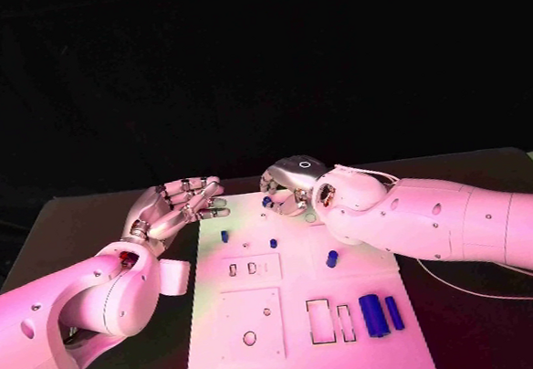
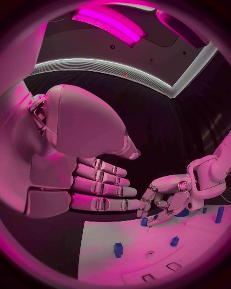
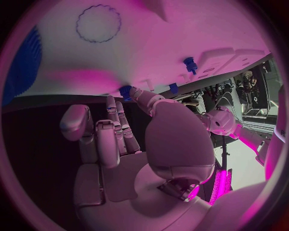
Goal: Assemble the parts on the task board
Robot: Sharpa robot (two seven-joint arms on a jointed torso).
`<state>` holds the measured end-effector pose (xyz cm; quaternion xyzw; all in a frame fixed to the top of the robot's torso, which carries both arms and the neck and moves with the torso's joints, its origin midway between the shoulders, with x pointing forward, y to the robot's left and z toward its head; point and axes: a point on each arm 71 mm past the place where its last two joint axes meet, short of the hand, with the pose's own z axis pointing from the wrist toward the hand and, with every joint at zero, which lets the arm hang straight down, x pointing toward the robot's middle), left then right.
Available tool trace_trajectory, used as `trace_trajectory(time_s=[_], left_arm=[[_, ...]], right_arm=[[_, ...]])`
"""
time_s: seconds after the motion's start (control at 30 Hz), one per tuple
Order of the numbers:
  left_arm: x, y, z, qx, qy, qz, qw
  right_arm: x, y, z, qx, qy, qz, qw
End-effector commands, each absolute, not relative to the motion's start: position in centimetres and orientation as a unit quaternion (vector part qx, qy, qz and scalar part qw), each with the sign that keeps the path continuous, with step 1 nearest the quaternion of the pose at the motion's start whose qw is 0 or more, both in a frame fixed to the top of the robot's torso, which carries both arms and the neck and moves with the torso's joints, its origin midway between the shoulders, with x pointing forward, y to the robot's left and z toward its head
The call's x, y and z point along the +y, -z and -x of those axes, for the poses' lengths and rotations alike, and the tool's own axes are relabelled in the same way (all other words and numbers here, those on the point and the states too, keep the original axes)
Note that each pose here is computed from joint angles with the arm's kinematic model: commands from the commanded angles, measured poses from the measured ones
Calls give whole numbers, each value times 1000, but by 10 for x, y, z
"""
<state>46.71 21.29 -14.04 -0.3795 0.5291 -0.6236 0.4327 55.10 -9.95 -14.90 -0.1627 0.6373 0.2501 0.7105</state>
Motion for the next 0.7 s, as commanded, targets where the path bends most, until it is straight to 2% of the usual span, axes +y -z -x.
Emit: trace_trajectory(time_s=[0.03, 0.17, 0.4, 0.5, 0.7], left_arm=[[212, 139, -467, 528, 630, 376, 427], [214, 139, -467, 528, 628, 377, 429], [218, 139, -467, 528, 626, 379, 431], [219, 139, -467, 527, 626, 379, 431], [219, 139, -467, 527, 626, 381, 430]], right_arm=[[-104, 145, -547, 621, -252, 160, 725], [-117, 140, -537, 611, -261, 154, 731], [-156, 120, -521, 605, -271, 127, 738], [-182, 112, -517, 626, -270, 94, 726], [-221, 114, -514, 682, -257, 46, 684]])
